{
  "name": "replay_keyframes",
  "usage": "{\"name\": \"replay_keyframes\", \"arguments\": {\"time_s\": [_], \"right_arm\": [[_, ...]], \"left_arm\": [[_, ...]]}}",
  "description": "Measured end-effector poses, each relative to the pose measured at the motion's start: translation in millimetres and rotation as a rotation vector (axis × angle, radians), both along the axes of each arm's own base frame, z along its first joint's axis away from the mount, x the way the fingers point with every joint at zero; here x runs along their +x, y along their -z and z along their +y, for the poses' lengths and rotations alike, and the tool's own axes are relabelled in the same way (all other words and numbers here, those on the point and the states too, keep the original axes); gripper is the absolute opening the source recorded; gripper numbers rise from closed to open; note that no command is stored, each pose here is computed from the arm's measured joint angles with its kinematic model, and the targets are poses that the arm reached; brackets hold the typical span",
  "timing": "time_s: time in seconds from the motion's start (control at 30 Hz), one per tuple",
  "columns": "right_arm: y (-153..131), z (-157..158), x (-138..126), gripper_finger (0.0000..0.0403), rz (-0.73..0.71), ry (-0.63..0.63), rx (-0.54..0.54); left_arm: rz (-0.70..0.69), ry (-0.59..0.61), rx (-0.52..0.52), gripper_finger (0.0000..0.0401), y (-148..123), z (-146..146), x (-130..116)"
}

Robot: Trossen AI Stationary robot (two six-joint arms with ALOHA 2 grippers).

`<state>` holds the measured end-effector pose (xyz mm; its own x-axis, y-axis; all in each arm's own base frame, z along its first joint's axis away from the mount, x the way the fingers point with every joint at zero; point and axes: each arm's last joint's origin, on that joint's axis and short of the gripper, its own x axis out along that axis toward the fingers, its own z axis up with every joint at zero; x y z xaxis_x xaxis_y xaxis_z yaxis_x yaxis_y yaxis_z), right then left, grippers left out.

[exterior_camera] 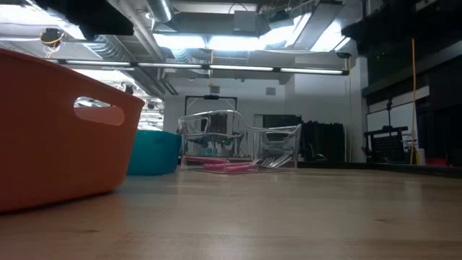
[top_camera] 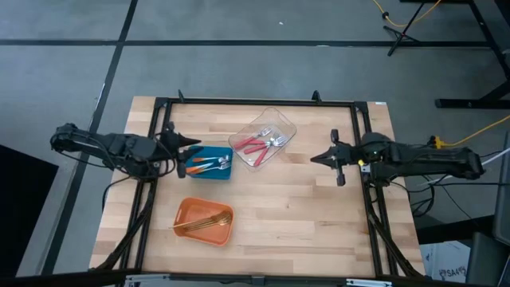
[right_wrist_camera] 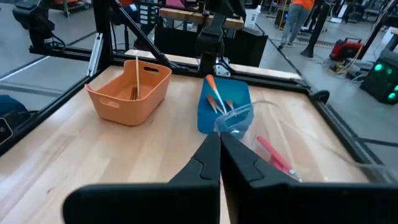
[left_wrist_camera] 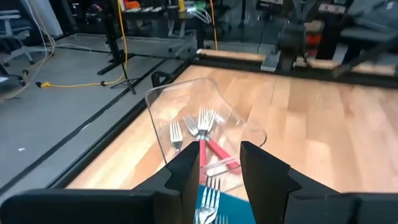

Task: Sort silverware by color (type)
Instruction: Return to Home Position

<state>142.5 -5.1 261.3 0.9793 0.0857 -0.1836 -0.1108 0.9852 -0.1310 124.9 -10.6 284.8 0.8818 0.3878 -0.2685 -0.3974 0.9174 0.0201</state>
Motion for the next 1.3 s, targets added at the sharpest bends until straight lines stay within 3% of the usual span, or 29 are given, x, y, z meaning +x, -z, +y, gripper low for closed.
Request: {"name": "replay_keyframes", "arguments": {"time_s": [0.2,0.57,0.73,1.07,1.3], "right_arm": [[33,0,0,0.0000,-0.030,-0.003,0.054],[74,2,-12,0.0000,-0.209,-0.043,0.094],[84,3,-18,0.0000,-0.264,-0.042,0.088],[88,3,-19,0.0000,-0.228,-0.045,0.092],[84,4,-23,0.0000,-0.271,-0.084,0.082]], "left_arm": [[0.033,0.005,0.021,0.0109,3,-1,5],[0.032,-0.003,0.023,0.0109,3,-1,5],[0.043,-0.025,0.029,0.0109,4,2,6],[0.040,-0.080,0.050,0.0109,2,11,-2],[0.032,-0.036,0.028,0.0109,1,12,-10]]}}
